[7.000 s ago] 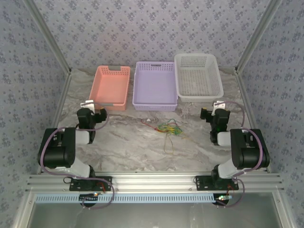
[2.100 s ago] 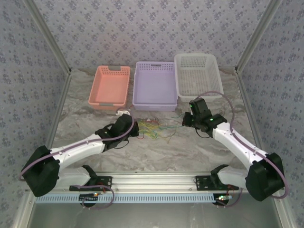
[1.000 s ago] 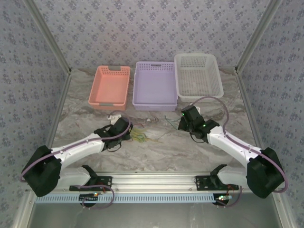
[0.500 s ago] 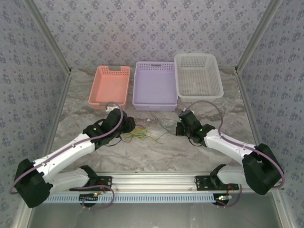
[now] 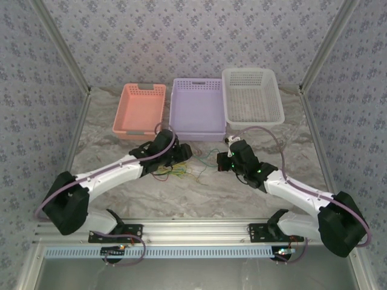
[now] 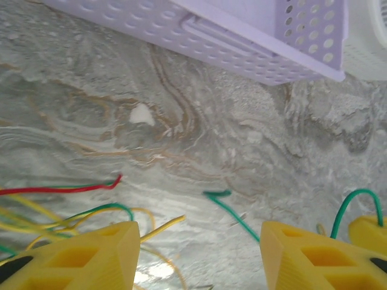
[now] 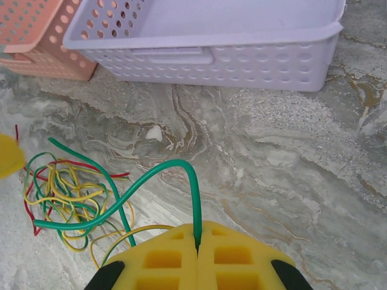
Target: Untangle the cables
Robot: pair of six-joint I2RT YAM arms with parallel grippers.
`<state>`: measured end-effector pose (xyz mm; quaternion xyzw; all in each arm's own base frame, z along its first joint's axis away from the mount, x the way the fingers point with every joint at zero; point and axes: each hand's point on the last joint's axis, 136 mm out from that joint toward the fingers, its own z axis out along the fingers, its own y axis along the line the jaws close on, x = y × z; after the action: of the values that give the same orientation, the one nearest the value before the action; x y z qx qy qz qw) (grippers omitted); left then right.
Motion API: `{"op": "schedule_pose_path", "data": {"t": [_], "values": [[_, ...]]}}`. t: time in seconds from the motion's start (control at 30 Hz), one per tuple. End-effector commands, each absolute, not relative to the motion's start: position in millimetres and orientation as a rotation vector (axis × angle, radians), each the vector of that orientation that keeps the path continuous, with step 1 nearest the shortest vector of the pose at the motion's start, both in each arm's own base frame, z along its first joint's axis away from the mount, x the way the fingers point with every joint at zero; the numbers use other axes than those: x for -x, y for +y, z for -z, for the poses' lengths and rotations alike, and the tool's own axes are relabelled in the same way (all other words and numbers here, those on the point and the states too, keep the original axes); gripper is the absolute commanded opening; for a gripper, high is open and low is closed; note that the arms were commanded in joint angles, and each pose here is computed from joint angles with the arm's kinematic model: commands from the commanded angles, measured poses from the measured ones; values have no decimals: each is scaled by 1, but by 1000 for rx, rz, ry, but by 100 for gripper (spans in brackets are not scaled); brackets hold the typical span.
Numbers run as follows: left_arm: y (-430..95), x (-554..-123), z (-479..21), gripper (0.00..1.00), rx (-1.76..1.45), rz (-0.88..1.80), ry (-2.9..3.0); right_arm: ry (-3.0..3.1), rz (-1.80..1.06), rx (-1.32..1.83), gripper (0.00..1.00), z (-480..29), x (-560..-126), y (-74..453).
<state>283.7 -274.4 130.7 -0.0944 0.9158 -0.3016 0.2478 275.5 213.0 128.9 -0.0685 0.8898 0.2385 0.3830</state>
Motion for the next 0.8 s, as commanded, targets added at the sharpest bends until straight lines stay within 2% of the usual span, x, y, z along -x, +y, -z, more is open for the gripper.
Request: {"op": "schedule_pose_path", "data": {"t": [0.0, 0.23, 0.33, 0.43, 0.47, 0.53, 0.57, 0.67, 0.77], "values": [[-294, -300, -144, 53, 281, 923, 2450, 2237, -645, 222, 0, -136, -271, 219], [-298, -310, -117, 42, 307, 871, 2487, 2225, -669, 239, 0, -143, -266, 223], [-295, -314, -114, 30, 330, 870, 2471, 2223, -669, 240, 0, -144, -265, 222], [-294, -315, -118, 4, 342, 893, 2443, 2227, -664, 241, 0, -142, -264, 221], [-294, -315, -120, 0, 342, 896, 2436, 2231, -658, 239, 0, -141, -264, 220], [-291, -316, -125, 0, 347, 896, 2414, 2245, -639, 234, 0, -136, -265, 218], [-289, -317, -130, 0, 346, 894, 2399, 2256, -628, 223, 7, -133, -267, 216], [-280, -320, -144, 0, 340, 857, 2373, 2298, -608, 189, 37, -123, -270, 211], [-274, -323, -157, 0, 310, 806, 2356, 2294, -608, 148, 49, -124, -269, 205]]}}
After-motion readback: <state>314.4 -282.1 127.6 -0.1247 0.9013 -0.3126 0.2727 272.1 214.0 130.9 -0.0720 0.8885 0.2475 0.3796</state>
